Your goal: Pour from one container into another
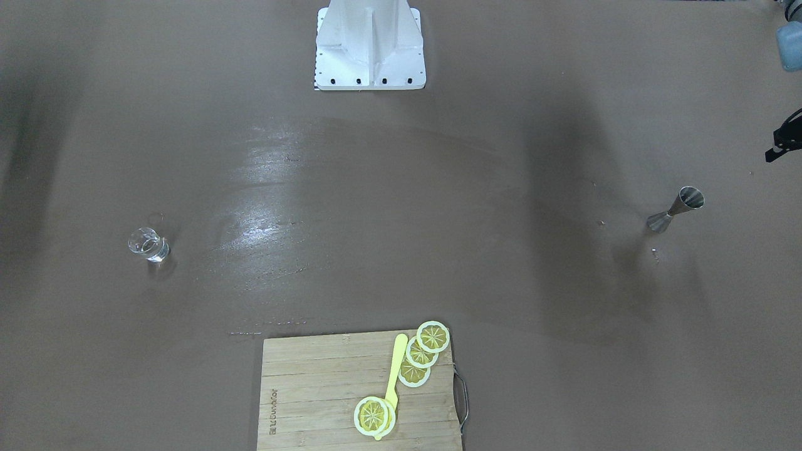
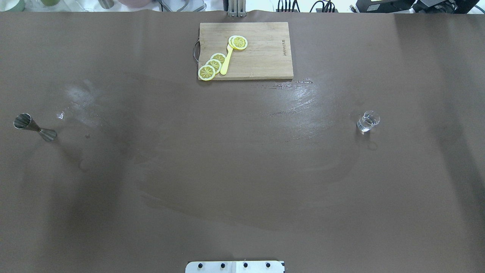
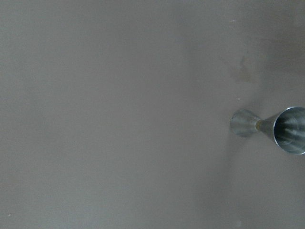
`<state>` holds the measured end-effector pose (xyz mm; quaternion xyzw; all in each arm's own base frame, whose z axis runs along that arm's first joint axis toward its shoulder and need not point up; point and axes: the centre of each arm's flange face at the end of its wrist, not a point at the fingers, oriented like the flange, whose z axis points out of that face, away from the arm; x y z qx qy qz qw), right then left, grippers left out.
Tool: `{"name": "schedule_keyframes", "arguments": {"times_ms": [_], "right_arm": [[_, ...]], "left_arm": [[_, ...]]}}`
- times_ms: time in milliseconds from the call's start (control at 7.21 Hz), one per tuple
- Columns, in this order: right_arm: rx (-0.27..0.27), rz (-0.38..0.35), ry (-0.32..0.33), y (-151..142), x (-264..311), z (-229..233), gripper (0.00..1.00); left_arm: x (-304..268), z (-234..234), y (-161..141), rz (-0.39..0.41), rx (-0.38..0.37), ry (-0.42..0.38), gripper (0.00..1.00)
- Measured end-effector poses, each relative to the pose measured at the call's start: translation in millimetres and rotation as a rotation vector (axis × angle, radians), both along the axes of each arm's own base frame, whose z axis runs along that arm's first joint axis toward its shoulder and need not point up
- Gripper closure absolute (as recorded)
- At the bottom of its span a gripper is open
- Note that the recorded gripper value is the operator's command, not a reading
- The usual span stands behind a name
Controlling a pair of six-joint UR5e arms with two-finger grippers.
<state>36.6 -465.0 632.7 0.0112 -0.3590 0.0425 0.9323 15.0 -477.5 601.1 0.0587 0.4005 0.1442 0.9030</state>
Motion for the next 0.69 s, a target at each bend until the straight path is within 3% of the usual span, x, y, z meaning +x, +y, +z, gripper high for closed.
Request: {"name": "schedule_keyframes", "arguments": {"times_ms": [694], "right_arm": [[0.0,-0.001,-0.002,-1.5,-0.5,0.4,0.0]], "left_arm": [[0.9,-3.5,-3.5,0.002,0.008,0.001,0.01]]}}
